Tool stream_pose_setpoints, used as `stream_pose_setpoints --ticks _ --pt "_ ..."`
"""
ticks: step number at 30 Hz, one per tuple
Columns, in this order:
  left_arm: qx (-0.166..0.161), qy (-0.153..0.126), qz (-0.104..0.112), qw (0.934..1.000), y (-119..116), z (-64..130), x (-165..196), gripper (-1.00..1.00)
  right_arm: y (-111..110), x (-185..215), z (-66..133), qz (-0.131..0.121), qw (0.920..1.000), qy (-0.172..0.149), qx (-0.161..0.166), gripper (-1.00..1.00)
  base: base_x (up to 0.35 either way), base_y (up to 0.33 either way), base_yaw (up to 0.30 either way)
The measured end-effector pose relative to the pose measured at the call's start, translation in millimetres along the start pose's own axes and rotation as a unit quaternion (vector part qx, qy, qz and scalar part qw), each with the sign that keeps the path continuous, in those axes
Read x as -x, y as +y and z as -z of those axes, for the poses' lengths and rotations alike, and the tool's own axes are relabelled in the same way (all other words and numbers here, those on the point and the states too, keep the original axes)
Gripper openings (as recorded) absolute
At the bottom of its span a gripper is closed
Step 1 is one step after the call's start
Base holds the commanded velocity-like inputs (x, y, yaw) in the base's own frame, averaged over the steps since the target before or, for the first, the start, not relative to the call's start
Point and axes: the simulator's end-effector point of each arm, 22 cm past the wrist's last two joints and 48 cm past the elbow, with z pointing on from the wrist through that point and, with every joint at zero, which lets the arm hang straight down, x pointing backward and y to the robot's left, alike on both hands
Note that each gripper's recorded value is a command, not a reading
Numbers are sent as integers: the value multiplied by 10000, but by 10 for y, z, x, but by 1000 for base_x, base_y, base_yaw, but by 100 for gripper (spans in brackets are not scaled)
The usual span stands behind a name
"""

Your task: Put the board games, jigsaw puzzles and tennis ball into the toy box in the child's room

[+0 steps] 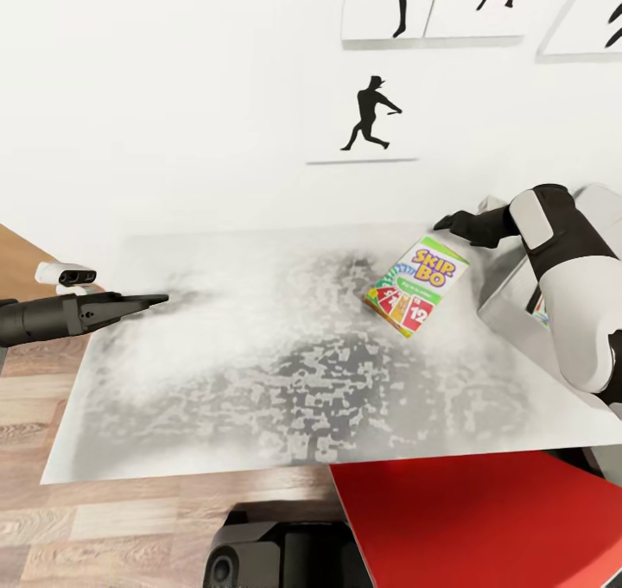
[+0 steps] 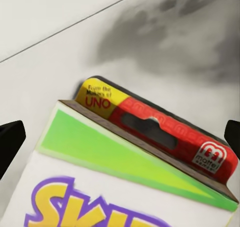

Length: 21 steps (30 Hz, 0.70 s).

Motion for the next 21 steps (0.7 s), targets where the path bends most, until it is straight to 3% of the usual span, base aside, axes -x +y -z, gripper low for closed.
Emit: stream_pose_setpoints --ticks 21 --pt "15 25 72 10000 76 -11 -49 100 -4 22 -53 -3 10000 -7 1 100 0 0 0"
